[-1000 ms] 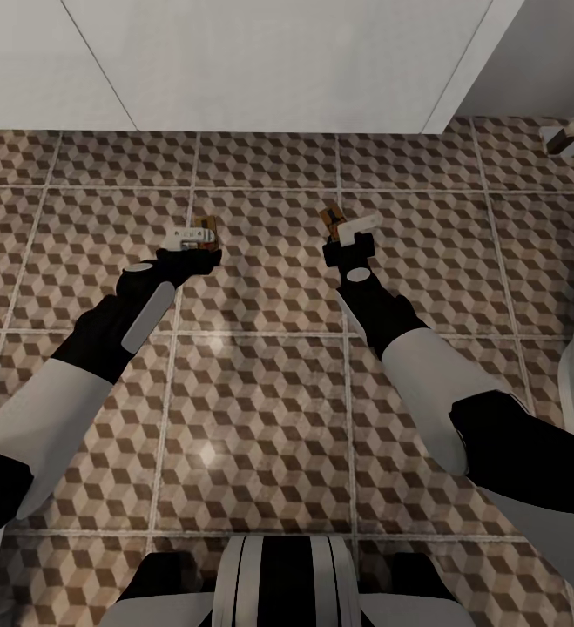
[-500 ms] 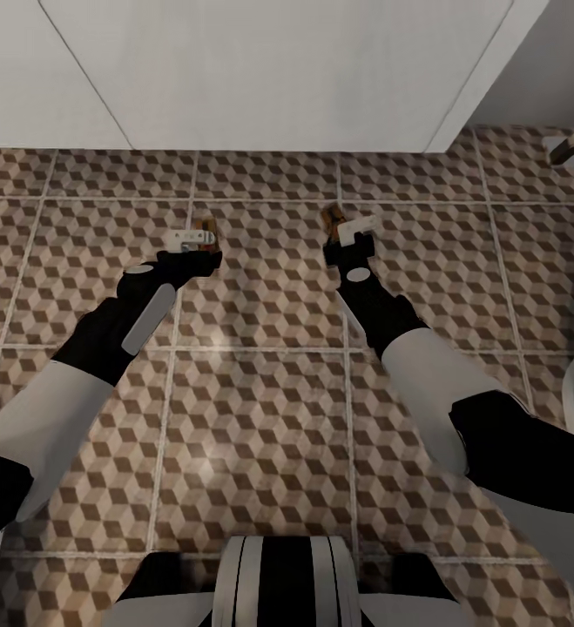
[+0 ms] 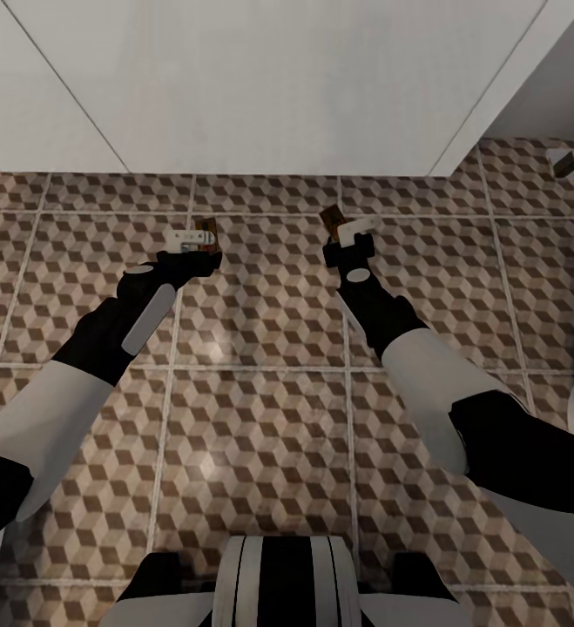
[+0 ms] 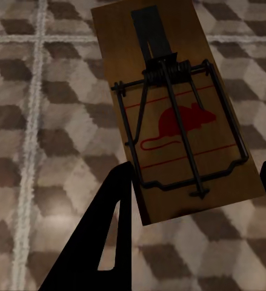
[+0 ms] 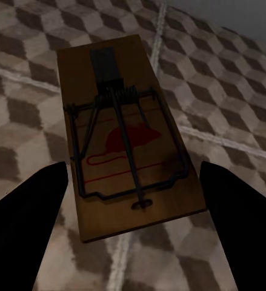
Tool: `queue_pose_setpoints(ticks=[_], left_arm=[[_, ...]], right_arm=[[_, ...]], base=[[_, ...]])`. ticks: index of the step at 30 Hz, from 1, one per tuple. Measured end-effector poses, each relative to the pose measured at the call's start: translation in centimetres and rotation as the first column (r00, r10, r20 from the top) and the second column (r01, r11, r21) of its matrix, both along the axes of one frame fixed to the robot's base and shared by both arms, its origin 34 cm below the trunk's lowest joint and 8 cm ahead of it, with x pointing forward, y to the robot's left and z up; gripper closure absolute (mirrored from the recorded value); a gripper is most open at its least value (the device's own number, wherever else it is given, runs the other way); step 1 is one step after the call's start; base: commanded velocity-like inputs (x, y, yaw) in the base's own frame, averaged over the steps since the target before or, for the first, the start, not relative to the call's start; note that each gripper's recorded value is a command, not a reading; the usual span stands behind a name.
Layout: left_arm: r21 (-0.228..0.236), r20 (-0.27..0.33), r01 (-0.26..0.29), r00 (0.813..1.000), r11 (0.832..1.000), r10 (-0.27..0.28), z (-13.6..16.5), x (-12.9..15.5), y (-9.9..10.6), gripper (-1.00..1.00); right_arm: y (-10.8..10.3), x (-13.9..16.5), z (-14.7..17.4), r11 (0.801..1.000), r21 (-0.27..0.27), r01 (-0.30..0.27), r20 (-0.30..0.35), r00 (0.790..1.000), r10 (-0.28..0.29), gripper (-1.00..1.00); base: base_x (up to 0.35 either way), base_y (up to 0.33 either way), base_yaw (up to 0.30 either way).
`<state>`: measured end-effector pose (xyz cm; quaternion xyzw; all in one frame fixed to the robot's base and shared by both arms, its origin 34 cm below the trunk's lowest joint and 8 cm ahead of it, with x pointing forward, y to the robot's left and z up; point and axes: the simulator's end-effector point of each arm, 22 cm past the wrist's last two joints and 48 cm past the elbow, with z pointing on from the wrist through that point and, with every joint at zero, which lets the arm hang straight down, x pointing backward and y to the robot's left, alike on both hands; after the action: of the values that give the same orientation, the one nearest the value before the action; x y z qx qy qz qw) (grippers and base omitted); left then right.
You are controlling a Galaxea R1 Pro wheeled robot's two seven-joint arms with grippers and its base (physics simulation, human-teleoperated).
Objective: Take the four mousetraps from the cabinet in the bathroom and place them on the bathroom floor. Make sure all four end up on the same floor surface, and ensure that at least two of them are either under or directly next to the same bathroom sink.
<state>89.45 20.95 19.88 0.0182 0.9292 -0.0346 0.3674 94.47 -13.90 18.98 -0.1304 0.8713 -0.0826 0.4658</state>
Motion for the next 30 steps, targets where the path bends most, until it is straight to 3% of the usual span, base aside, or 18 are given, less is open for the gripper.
queue_pose_setpoints(ticks=[10, 14, 18, 30], left_arm=[[-0.002, 0.005, 0.001, 1.0, 1.0, -0.001, 0.2, 0.1, -0.1, 1.0], [-0.002, 0.005, 0.001, 1.0, 1.0, -0.001, 0.2, 0.1, -0.1, 1.0], [-0.002, 0.004, 0.001, 1.0, 1.0, -0.001, 0.2, 0.1, -0.1, 1.0], [-0.001, 0.002, 0.0, 1.0, 1.0, 0.0, 0.1, 0.0, 0.0, 1.0]], right_arm=[[0.4, -0.3, -0.5, 1.0, 0.014, -0.012, -0.018, 1.0, 0.012, 1.0], [1.4, -0.6, -0.9, 0.997, 0.065, -0.036, -0.04, 0.998, 0.038, 1.0], [2.2, -1.0, -1.3, 0.989, 0.149, -0.018, -0.068, 0.997, 0.028, 1.0], [3.8, -1.5, -1.7, 0.967, 0.252, -0.018, -0.099, 0.994, 0.044, 1.0]], base=[[0.104, 0.0, 0.0], [0.006, 0.0, 0.0], [0.0, 0.0, 0.0], [0.0, 0.0, 0.0]])
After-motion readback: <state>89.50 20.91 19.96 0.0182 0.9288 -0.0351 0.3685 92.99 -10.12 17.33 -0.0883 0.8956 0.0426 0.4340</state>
